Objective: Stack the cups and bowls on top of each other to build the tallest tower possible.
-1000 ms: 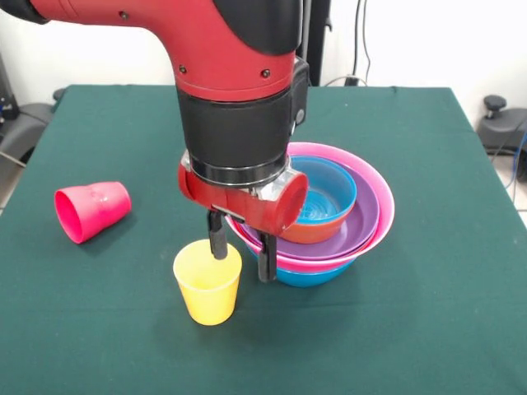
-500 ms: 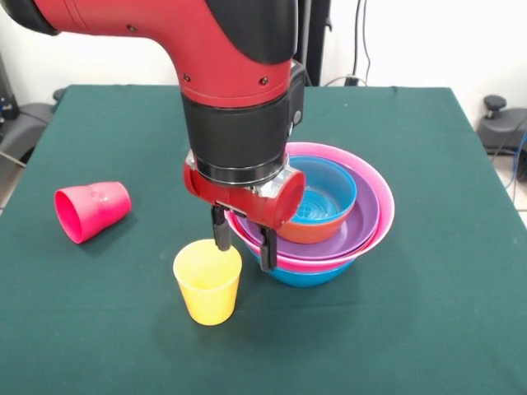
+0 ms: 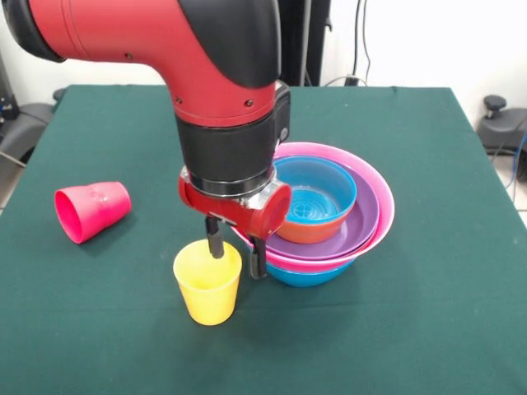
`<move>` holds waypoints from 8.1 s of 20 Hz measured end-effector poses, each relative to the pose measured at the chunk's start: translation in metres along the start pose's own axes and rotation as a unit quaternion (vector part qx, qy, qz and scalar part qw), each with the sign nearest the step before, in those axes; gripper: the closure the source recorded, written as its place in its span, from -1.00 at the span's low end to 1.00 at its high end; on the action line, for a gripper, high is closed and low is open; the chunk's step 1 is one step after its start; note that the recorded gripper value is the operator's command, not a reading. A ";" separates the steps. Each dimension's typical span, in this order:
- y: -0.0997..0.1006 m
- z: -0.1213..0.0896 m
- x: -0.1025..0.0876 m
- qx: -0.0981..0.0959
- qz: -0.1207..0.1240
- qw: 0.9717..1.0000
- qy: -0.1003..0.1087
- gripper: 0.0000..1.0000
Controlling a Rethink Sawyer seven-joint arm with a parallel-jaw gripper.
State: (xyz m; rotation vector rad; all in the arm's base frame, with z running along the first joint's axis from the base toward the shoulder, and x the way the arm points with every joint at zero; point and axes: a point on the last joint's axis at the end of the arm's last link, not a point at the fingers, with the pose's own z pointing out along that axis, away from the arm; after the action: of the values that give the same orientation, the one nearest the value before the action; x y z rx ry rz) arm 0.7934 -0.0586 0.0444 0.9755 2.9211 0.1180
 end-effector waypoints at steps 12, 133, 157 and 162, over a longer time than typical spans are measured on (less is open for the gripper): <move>-0.020 0.014 -0.011 -0.007 0.016 1.000 -0.011 -1.00; 0.064 -0.085 0.142 0.083 -0.043 0.996 -0.015 1.00; 0.045 -0.019 0.143 0.085 -0.037 0.995 -0.027 1.00; 0.044 -0.019 0.144 0.085 -0.037 0.995 -0.026 1.00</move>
State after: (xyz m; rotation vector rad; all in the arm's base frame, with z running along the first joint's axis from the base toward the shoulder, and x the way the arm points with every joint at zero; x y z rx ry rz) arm 0.7037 0.0622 0.0629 0.8757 2.9522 -0.1599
